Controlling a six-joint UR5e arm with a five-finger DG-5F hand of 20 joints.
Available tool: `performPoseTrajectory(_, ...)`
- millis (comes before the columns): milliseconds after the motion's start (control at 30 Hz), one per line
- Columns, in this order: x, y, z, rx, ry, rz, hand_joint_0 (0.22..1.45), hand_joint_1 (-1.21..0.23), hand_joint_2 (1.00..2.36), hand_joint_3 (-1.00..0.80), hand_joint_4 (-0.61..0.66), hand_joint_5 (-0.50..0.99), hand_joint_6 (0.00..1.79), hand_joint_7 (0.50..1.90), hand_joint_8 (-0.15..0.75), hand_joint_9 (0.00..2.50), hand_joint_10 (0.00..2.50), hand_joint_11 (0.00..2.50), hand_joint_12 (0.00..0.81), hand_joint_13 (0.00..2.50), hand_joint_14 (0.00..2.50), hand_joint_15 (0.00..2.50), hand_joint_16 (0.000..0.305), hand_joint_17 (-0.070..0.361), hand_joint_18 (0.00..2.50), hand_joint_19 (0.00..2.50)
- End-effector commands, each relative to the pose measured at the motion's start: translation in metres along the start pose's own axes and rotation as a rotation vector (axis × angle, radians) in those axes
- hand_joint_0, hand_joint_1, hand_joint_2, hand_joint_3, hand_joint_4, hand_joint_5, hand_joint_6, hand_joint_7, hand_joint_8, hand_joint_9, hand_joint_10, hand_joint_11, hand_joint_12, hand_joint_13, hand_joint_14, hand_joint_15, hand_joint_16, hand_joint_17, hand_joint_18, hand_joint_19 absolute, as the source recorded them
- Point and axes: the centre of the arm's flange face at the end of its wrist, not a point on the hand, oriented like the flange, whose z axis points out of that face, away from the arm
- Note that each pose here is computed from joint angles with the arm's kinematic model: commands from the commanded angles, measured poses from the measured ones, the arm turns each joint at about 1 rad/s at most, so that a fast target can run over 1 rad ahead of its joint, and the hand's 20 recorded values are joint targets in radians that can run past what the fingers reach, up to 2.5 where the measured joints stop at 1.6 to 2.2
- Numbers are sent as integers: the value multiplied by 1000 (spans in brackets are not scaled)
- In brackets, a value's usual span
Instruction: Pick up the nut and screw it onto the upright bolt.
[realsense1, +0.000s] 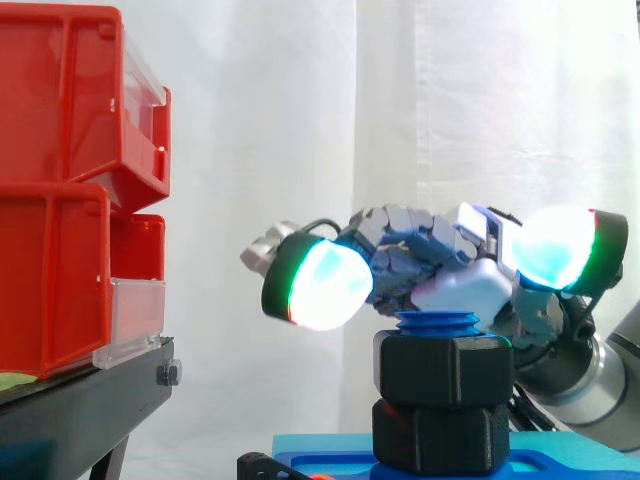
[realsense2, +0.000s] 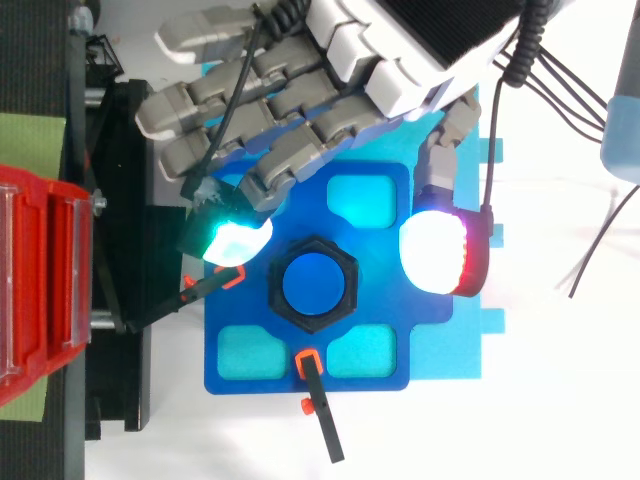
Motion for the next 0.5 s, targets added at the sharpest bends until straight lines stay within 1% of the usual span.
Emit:
performPoseTrajectory(0, 13, 3, -7, 31, 2, 17, 423, -36, 1000, -500, 200, -194, 502, 746, 225, 301, 0, 0, 338, 20, 0, 0, 44, 100, 0, 0)
performPoseTrajectory(33, 13, 3, -7, 32, 1, 17, 423, -29, 1000, -500, 207, -189, 502, 767, 227, 303, 0, 0, 337, 19, 0, 0, 44, 99, 0, 0)
performPoseTrajectory(133, 18, 5, -9, 36, 8, 28, 423, -26, 1000, -500, 209, -184, 503, 800, 232, 308, 0, 0, 338, 20, 0, 0, 44, 100, 0, 0)
performPoseTrajectory(300, 21, 6, -10, 37, 11, 33, 424, -27, 1000, -500, 227, -173, 503, 852, 240, 319, 0, 0, 340, 27, 0, 0, 44, 98, 0, 0)
performPoseTrajectory(467, 20, 6, -10, 35, 11, 32, 426, -37, 1000, -500, 246, -162, 503, 914, 246, 335, 0, 0, 340, 40, 0, 0, 43, 98, 0, 0)
